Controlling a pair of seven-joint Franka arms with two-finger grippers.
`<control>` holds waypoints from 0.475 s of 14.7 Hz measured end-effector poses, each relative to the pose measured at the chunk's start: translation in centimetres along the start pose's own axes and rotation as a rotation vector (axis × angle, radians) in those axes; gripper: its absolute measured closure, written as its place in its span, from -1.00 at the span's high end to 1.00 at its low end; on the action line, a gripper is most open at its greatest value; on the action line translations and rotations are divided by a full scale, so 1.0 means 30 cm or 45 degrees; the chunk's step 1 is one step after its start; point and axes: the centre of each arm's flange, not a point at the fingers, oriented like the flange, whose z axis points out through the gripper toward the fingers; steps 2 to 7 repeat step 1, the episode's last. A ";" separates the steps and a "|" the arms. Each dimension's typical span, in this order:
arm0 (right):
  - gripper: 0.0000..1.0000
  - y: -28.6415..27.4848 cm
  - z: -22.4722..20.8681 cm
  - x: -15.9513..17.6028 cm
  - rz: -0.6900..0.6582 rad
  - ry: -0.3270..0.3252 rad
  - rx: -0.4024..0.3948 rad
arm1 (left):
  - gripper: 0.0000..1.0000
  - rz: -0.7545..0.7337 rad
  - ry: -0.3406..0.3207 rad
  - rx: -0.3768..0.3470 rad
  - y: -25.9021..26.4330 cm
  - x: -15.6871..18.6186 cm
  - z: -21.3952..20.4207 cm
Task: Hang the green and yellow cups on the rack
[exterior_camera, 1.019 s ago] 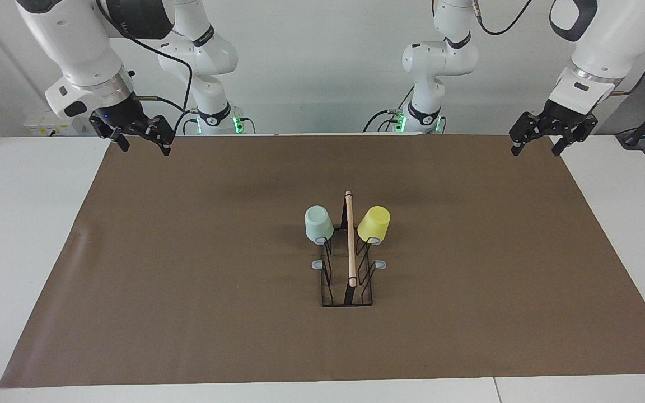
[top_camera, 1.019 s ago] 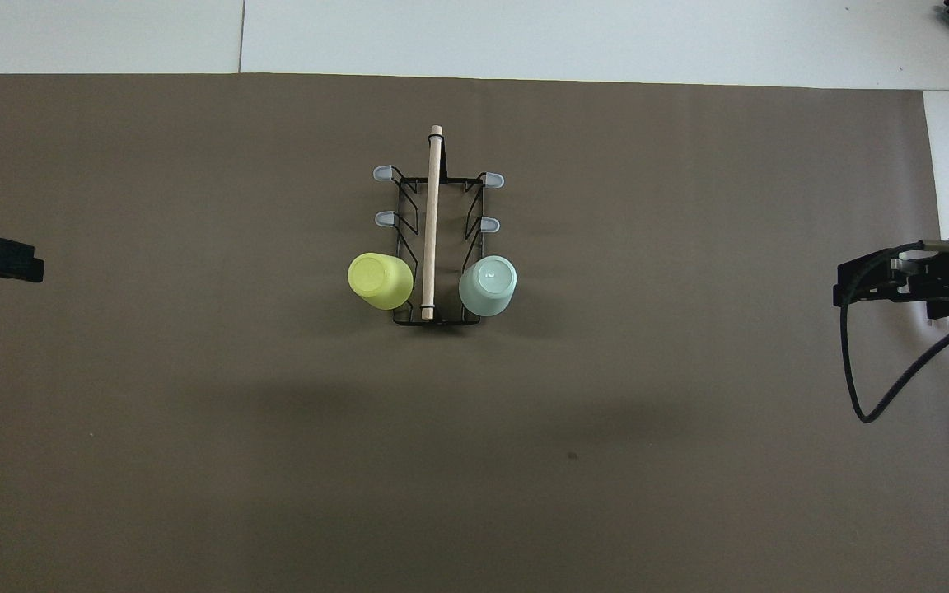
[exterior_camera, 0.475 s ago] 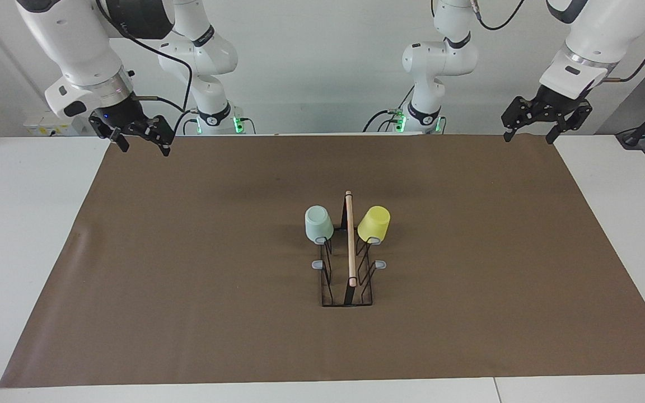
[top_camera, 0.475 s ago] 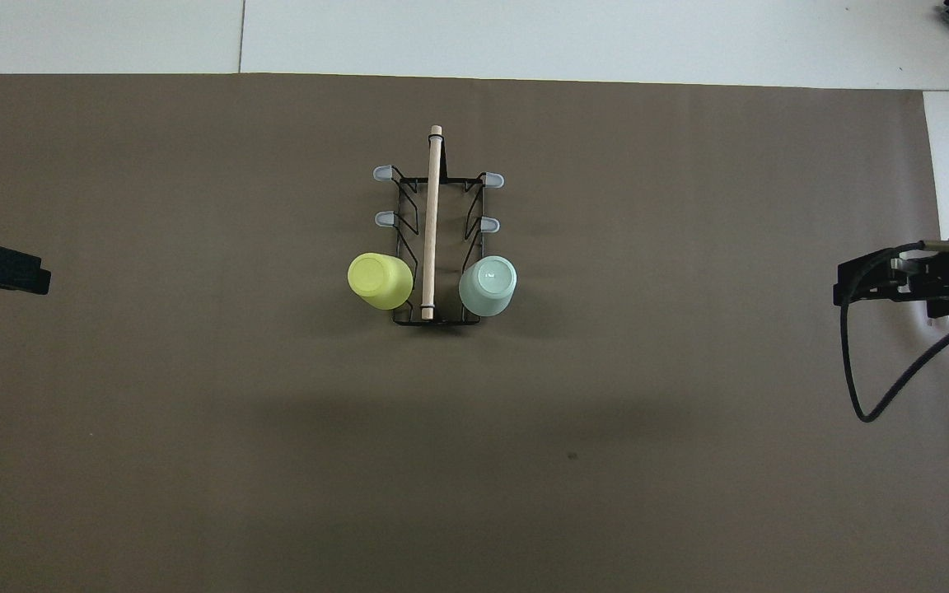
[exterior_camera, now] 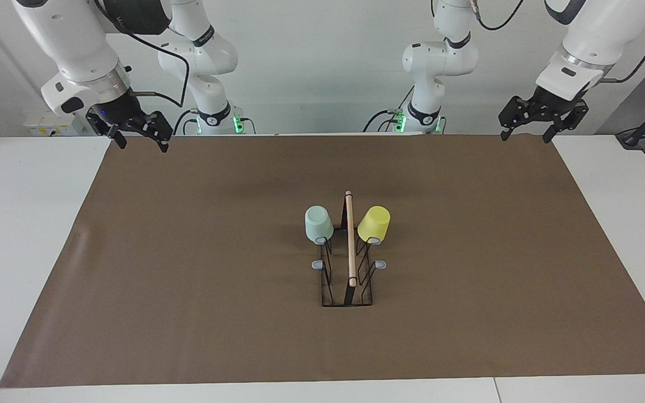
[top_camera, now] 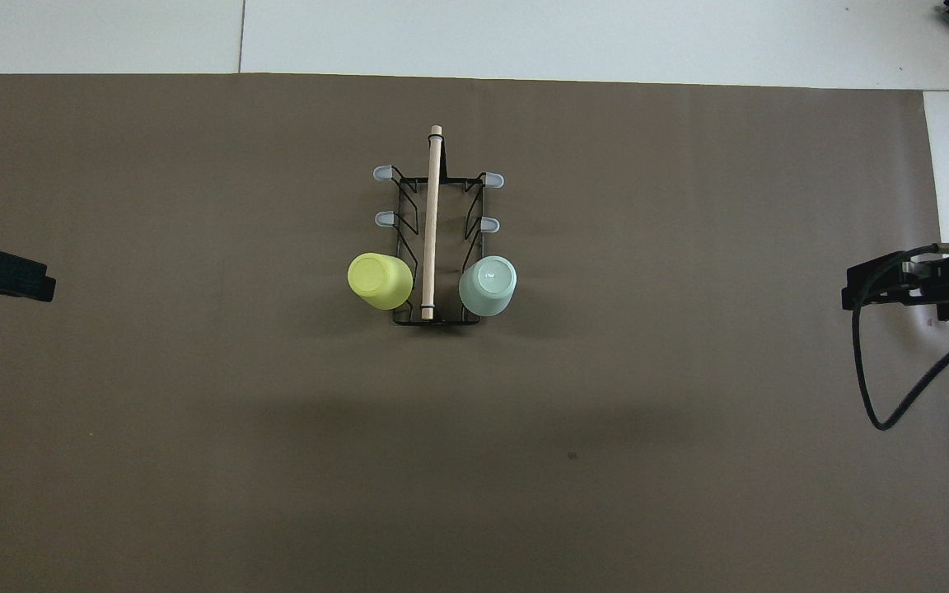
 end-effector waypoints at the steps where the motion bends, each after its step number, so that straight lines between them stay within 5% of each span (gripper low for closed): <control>1: 1.00 0.000 -0.002 -0.001 0.000 0.000 0.000 | 1.00 0.000 -0.003 0.000 0.000 0.000 0.004; 7: 1.00 0.000 -0.002 -0.001 0.000 0.000 0.000 | 1.00 0.000 -0.003 0.000 0.000 0.000 0.004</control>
